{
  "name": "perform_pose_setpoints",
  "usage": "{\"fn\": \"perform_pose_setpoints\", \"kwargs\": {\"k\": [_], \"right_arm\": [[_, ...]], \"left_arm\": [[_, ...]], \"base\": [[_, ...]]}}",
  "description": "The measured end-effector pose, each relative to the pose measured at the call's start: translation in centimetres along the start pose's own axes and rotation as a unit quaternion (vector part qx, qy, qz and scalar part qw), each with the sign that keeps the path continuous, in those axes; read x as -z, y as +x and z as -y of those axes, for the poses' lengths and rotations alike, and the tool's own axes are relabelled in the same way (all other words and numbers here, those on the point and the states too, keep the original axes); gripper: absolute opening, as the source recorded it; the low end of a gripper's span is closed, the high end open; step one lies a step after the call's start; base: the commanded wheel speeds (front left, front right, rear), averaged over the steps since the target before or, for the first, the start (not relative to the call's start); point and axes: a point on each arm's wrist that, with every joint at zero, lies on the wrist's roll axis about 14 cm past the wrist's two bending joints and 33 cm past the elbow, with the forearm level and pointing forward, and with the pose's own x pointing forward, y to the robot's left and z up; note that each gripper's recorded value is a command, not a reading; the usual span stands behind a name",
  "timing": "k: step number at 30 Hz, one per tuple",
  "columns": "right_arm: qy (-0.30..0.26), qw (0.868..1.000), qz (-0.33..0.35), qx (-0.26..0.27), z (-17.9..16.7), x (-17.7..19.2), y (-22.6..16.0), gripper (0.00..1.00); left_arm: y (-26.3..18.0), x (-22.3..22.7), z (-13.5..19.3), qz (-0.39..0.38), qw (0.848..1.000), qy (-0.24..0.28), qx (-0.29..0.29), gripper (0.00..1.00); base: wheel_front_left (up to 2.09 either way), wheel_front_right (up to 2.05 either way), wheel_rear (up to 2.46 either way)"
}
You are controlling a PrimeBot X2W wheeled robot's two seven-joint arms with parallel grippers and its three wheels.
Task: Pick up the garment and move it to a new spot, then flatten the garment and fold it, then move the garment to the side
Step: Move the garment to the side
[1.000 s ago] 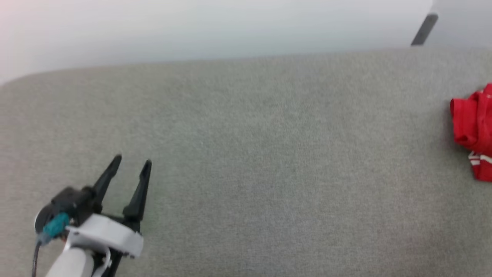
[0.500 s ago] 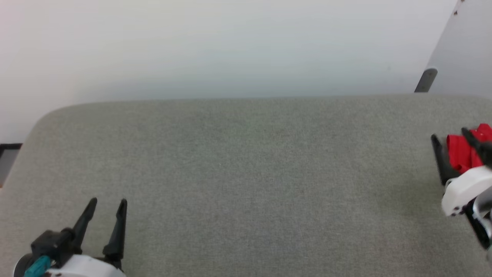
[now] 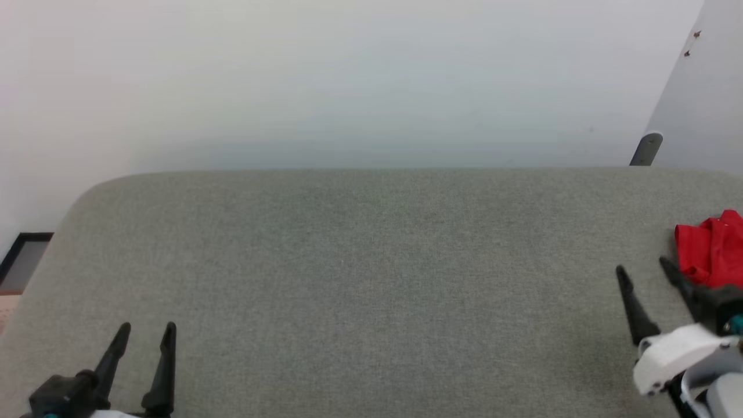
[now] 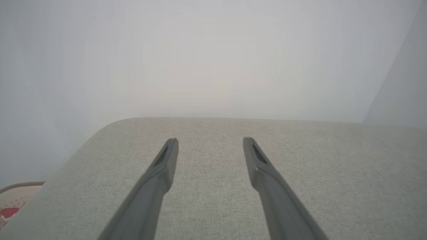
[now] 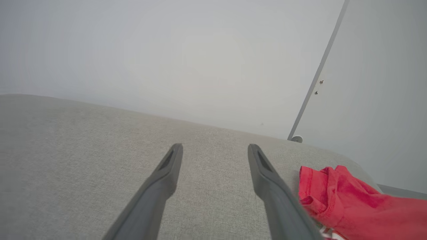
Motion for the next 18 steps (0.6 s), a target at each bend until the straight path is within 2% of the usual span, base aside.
{"fn": "perform_pose_setpoints", "kwargs": {"k": [18], "right_arm": [[0.038, 0.999, 0.007, 0.021, -2.0, 1.4, -4.7, 1.00]], "left_arm": [[-0.6, 0.0, -0.4, 0.004, 1.000, -0.006, -0.006, 1.00]], "base": [[0.00, 0.00, 0.00]]}}
